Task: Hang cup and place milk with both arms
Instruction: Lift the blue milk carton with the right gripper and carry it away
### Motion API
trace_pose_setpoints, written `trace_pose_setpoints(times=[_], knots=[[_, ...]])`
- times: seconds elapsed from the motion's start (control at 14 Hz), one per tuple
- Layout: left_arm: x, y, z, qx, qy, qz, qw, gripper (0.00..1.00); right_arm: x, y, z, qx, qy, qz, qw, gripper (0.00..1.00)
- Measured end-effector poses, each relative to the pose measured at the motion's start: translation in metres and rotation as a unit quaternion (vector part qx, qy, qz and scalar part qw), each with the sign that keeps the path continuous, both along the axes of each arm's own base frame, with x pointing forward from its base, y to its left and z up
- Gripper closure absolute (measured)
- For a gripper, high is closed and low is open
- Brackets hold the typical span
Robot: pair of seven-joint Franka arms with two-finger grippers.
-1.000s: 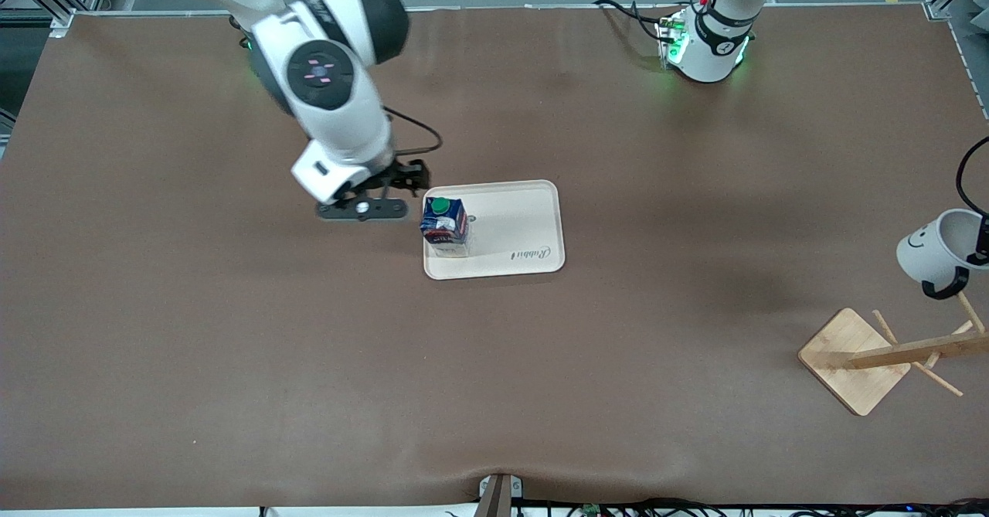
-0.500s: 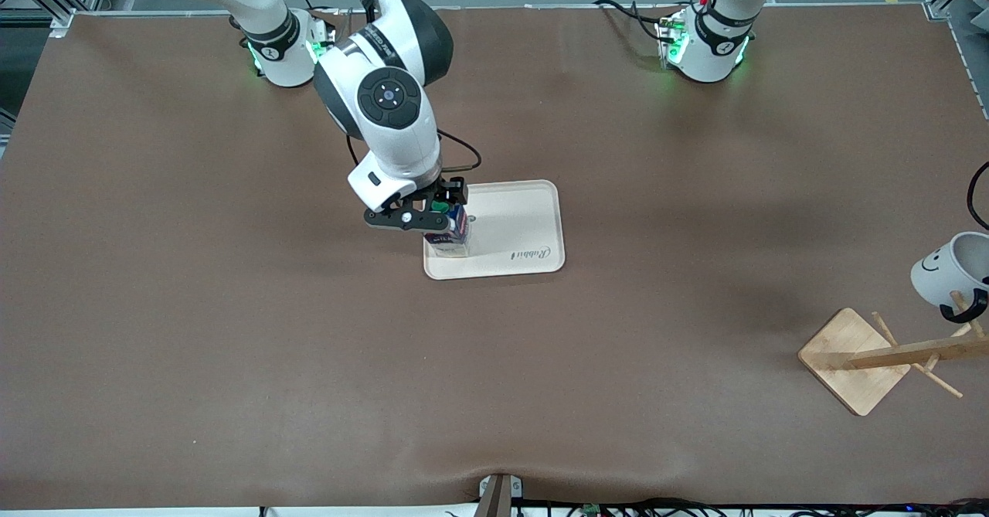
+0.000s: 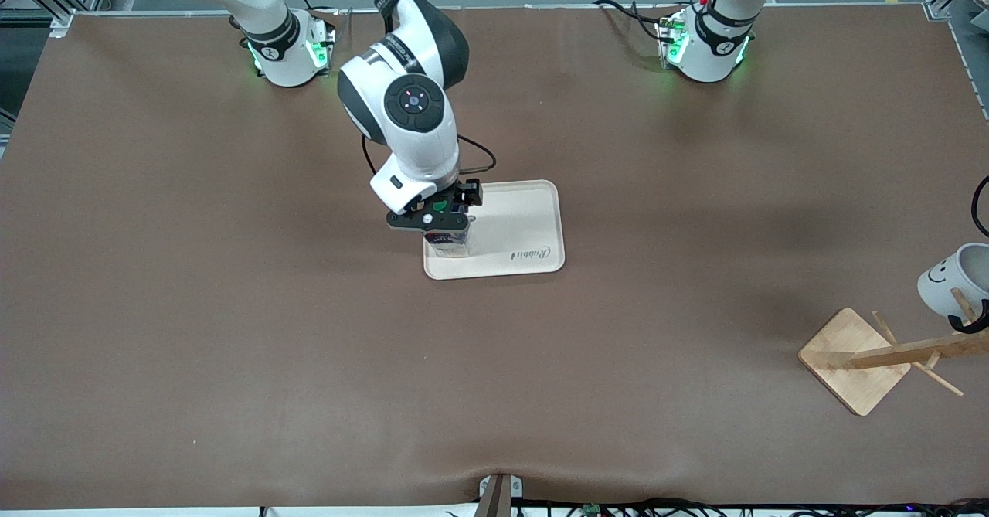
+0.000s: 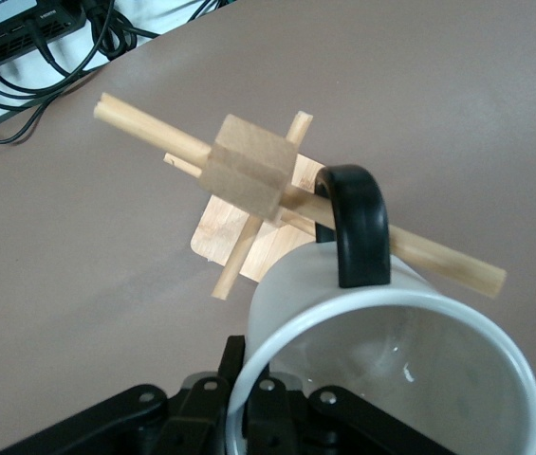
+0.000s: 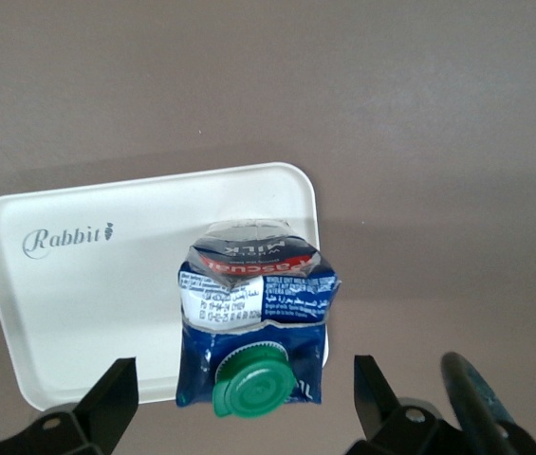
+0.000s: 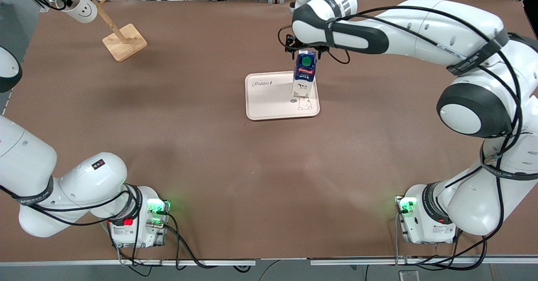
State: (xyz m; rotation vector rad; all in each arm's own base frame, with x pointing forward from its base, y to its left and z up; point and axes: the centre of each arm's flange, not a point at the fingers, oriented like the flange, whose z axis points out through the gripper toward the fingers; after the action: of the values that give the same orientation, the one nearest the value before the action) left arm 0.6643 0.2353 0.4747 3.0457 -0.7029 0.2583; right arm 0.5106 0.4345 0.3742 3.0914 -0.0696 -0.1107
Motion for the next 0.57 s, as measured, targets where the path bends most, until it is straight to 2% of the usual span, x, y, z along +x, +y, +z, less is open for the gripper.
trace_pose_setpoints(times=[0.14, 0.29, 0.36, 0.57], knots=[[0.001, 0.001, -0.004, -0.003, 0.000, 0.010, 1.000, 0.93, 0.000, 0.001, -0.016, -0.008, 0.009, 0.001, 1.000, 0.00], [0.002, 0.001, -0.003, -0.005, -0.001, 0.018, 1.000, 0.78, 0.001, 0.001, -0.026, -0.013, 0.014, 0.000, 1.000, 0.03], [0.003, -0.001, -0.002, -0.005, -0.003, 0.019, 1.000, 0.67, 0.001, 0.000, -0.028, -0.015, 0.015, 0.000, 1.000, 0.03], [0.006, -0.011, 0.011, -0.007, -0.012, 0.028, 1.000, 0.37, 0.007, -0.004, -0.023, -0.013, 0.010, -0.005, 1.000, 0.34]])
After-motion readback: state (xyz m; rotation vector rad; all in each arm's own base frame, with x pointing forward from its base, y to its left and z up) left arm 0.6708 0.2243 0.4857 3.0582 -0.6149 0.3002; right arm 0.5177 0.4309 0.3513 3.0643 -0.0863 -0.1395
